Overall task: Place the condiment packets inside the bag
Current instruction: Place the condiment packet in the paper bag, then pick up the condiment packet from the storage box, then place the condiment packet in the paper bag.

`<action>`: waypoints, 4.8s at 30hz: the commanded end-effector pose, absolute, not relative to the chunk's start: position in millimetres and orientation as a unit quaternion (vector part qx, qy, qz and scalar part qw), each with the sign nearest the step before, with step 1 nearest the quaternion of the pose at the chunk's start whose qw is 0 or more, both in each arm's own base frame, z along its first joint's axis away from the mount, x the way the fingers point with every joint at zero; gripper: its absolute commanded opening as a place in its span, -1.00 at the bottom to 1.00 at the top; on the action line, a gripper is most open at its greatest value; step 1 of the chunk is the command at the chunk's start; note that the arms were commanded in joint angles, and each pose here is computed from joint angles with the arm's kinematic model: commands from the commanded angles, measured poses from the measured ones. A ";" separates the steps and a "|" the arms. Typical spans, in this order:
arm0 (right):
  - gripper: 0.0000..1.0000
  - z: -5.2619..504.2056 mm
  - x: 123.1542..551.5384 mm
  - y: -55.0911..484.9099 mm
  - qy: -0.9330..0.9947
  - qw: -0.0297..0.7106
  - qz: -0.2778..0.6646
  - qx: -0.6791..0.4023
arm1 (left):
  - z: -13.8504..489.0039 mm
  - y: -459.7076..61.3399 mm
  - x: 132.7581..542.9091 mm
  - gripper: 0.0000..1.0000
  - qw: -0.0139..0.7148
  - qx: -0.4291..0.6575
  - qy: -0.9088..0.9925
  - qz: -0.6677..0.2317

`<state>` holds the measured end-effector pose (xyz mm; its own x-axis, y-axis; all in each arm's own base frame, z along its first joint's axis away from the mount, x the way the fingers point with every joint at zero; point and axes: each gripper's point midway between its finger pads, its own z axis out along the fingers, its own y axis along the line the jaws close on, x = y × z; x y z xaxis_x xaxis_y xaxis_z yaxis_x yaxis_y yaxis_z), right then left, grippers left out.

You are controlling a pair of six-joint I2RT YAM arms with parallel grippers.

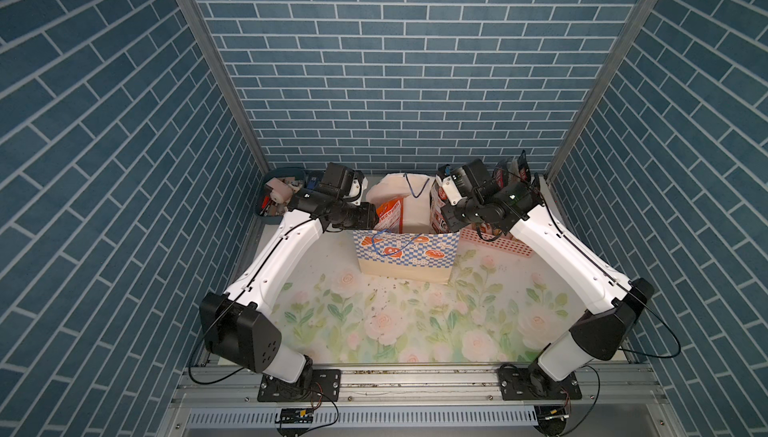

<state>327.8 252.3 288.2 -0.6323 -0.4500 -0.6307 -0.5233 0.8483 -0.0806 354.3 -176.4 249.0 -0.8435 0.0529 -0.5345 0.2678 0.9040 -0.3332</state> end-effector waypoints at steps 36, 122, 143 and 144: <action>0.43 326.8 482.3 89.9 0.894 0.433 0.110 0.027 | 271.7 -188.2 364.6 0.50 0.325 0.096 0.914 -0.223; -1.00 455.6 322.6 306.6 0.756 0.503 0.259 -0.329 | 265.8 -185.2 366.8 0.53 0.330 0.094 0.915 -0.213; -1.00 366.4 344.8 299.9 0.866 0.345 0.242 -0.269 | 269.7 -185.2 369.6 0.53 0.335 0.092 0.913 -0.212; -1.00 371.4 341.7 299.5 0.864 0.346 0.248 -0.267 | 270.2 -185.2 370.3 0.53 0.336 0.092 0.913 -0.212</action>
